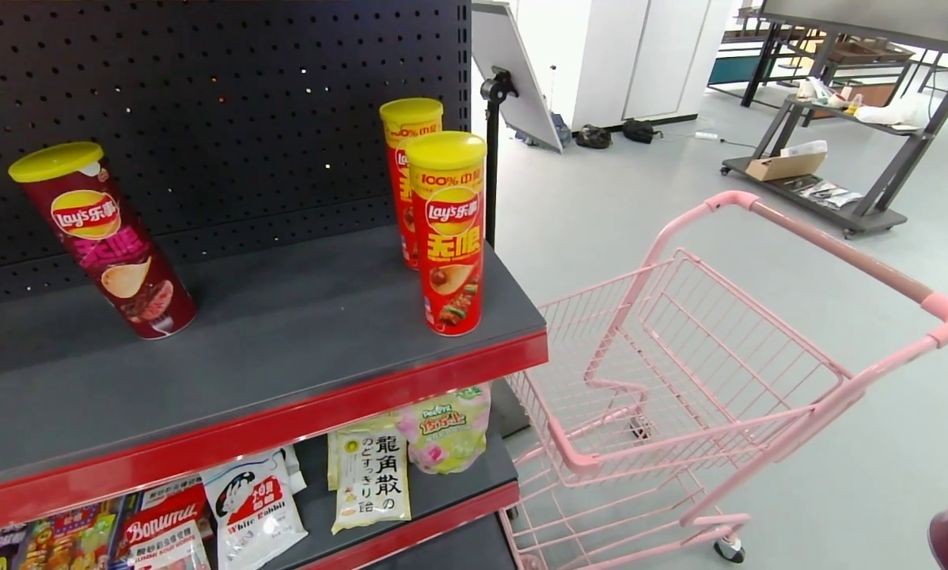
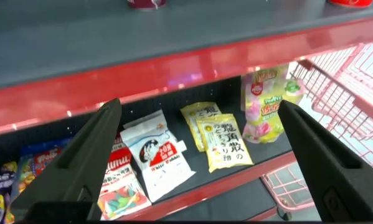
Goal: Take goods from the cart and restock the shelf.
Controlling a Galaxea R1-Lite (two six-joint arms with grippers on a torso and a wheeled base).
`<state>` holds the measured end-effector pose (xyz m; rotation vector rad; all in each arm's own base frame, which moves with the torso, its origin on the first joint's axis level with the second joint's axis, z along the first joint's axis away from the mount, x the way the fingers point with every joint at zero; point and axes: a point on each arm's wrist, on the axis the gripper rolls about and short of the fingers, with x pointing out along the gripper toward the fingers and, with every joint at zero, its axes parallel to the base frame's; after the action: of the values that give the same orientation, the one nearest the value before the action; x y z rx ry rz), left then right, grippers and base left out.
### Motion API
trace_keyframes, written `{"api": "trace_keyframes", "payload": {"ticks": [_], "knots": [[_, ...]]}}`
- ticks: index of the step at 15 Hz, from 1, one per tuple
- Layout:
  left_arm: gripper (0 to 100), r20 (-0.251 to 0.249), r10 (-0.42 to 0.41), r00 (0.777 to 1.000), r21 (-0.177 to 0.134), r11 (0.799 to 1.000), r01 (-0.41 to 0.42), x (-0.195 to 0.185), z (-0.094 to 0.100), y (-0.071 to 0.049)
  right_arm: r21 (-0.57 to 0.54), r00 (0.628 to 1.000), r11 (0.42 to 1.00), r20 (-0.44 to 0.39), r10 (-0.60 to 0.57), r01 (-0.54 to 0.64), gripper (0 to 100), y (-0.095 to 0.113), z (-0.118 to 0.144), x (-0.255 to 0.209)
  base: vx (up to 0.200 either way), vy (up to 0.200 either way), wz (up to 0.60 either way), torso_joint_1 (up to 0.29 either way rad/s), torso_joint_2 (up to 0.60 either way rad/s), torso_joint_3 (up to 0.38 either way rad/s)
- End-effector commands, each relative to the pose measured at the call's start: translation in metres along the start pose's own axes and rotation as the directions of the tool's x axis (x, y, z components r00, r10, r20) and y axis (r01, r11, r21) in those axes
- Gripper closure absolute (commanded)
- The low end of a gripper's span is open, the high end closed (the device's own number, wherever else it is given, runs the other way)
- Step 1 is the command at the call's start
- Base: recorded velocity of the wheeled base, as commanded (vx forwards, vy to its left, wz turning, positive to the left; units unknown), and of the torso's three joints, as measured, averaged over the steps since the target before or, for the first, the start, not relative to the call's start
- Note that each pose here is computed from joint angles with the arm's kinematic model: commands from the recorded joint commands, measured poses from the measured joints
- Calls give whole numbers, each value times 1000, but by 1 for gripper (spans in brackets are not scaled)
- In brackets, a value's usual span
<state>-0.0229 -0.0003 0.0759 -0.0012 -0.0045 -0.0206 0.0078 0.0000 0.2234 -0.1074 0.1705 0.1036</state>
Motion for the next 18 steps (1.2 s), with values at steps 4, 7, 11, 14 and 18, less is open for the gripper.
{"api": "trace_keyframes", "payload": {"ticks": [4,7,11,14,18], "knots": [[0,-1,1,1000,0,1000,-1,0,0,0,-9,1000,1000,-27,3,-3,100,0,6,11,0,0,0,184,-445,-277],[0,-1,-1,1000,0,1000,1,0,0,0,-36,1000,999,16,2,-2,100,0,19,26,0,0,0,146,-365,-214],[0,-1,-1,1000,0,1000,1,0,0,0,-52,1000,998,8,25,-24,100,0,23,34,0,0,0,9,-21,-16],[0,-1,1,1000,0,1000,-1,0,0,0,-52,1000,998,-1,25,-25,100,1,20,34,0,0,600,1,-2,-1],[0,-1,1,1000,0,1000,-1,0,0,0,-50,999,997,-2,50,-50,100,1,20,35,0,0,600,7,2,2]]}}
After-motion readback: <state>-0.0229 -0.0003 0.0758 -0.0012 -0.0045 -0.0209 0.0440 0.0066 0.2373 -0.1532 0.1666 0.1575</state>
